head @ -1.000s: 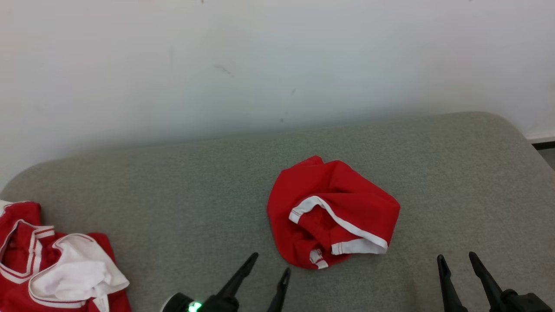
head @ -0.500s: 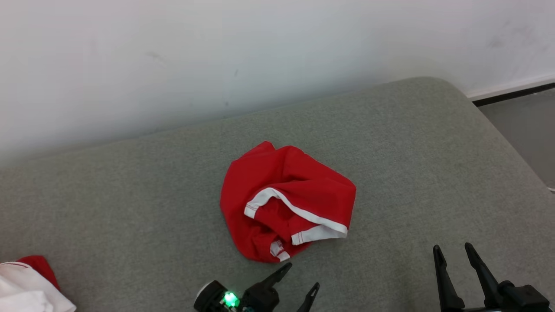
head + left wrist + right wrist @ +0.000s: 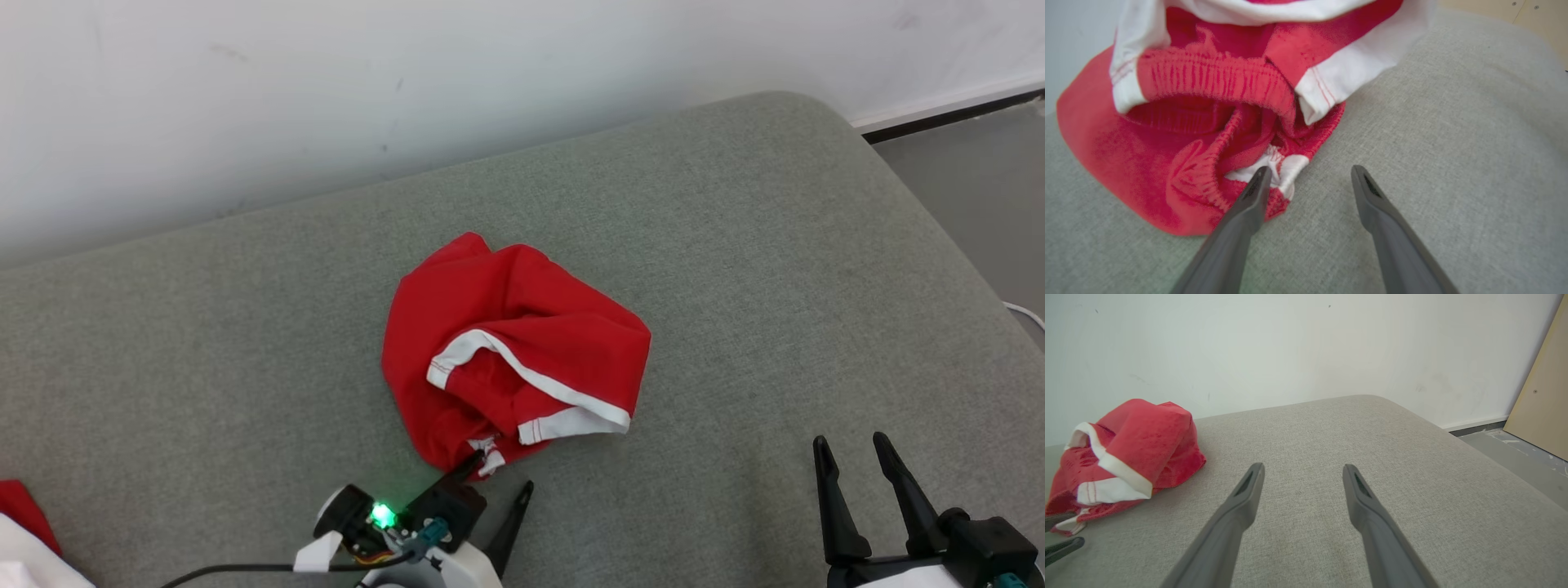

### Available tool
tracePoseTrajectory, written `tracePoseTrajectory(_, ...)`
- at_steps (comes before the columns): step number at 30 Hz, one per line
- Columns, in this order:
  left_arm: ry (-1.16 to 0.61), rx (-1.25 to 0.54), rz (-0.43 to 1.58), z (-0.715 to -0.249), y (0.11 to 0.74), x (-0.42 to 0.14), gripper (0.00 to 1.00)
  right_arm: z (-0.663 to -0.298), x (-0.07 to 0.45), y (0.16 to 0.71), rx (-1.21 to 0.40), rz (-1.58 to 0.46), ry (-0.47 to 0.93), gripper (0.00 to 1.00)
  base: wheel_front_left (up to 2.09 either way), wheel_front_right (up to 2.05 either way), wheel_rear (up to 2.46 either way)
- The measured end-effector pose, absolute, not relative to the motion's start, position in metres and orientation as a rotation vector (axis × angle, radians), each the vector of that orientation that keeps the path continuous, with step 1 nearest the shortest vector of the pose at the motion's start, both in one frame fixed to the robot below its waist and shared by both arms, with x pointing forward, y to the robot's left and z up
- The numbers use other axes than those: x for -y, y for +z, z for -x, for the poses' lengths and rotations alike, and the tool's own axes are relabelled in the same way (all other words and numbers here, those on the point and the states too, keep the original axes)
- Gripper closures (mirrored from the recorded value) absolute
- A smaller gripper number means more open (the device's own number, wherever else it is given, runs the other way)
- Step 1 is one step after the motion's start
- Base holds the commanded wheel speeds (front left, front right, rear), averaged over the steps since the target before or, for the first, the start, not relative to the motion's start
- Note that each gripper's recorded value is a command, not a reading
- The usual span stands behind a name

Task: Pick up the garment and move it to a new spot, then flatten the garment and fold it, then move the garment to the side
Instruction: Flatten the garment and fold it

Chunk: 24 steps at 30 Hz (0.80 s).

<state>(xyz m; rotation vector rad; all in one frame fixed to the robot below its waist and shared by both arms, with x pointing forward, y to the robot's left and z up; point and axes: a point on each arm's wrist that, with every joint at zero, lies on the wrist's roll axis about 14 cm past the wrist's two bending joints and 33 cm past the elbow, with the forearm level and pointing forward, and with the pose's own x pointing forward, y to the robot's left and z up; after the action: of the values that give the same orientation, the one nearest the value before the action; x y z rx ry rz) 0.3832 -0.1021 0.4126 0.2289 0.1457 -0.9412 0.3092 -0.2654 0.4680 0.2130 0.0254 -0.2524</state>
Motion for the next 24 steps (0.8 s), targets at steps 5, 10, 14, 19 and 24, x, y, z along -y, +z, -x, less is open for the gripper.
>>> tracePoseTrajectory(5, -0.924, -0.164, -0.251, -0.395, 0.404, 0.098, 0.00, -0.313, 0.266, 0.466, -0.033, -0.212, -0.254, 0.00, 0.00, 0.00, 0.00)
tracePoseTrajectory(10, -0.906, -0.178, -0.253, -0.412, 0.399, 0.097, 0.19, -0.323, 0.264, 0.463, -0.044, -0.209, -0.248, 0.00, 0.00, 0.00, 0.00)
tracePoseTrajectory(14, -0.902, -0.193, -0.236, -0.417, 0.397, 0.097, 1.00, -0.324, 0.263, 0.461, -0.052, -0.211, -0.247, 0.00, 0.00, 0.00, 0.00)
tracePoseTrajectory(19, -0.898, -0.237, -0.187, -0.418, 0.399, 0.095, 1.00, -0.326, 0.262, 0.461, -0.049, -0.215, -0.242, 0.00, 0.00, 0.00, 0.00)
tracePoseTrajectory(24, -0.906, -0.300, -0.071, -0.414, 0.420, 0.101, 1.00, -0.327, 0.255, 0.465, -0.033, -0.222, -0.219, 0.00, 0.00, 0.00, 0.00)
